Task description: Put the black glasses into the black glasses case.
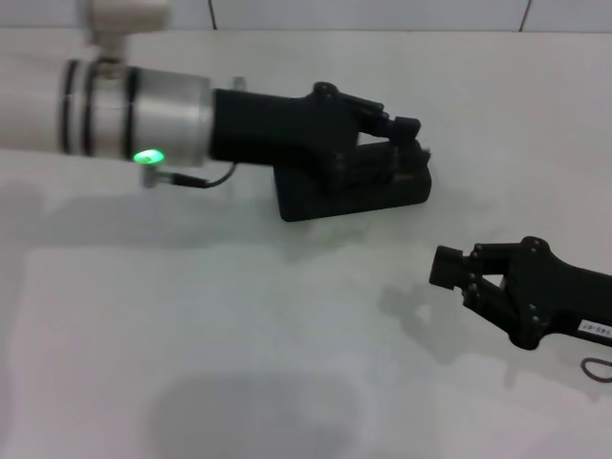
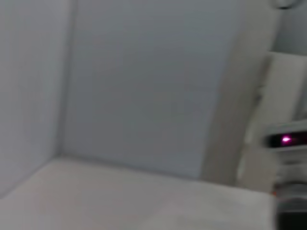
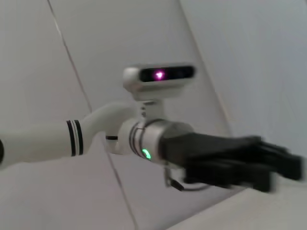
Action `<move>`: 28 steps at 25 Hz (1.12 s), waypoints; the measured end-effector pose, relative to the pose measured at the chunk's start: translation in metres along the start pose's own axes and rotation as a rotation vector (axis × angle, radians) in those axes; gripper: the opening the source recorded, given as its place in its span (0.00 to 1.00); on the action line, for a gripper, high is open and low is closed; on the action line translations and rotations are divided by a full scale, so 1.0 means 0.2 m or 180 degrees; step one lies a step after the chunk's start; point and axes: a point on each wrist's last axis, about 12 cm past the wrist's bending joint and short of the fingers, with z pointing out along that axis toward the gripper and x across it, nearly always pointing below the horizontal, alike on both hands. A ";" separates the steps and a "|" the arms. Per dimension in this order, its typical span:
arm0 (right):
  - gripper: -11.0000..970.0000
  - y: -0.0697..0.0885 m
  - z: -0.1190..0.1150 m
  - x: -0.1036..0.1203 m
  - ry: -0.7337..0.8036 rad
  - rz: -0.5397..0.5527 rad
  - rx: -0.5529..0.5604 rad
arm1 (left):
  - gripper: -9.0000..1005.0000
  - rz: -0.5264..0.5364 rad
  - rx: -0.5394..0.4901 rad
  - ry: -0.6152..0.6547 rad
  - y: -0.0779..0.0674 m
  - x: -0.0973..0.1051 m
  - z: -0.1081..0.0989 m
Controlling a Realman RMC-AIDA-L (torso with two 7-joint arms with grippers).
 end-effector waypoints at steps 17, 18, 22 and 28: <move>0.57 0.02 0.06 -0.22 -0.0115 -0.0330 -0.0697 | 0.68 -0.0187 -0.0086 -0.0720 -0.33 0.29 -0.58; 0.60 0.02 0.07 -0.22 -0.0079 -0.0315 -0.0716 | 0.68 -0.0198 -0.0095 -0.0722 -0.34 0.30 -0.59; 0.69 0.02 0.10 -0.23 -0.0032 -0.0364 -0.0781 | 0.68 -0.0219 -0.0091 -0.0686 -0.35 0.31 -0.61; 0.82 0.01 0.13 -0.25 0.0001 -0.0433 -0.0824 | 0.68 -0.0269 -0.0019 -0.0665 -0.37 0.33 -0.60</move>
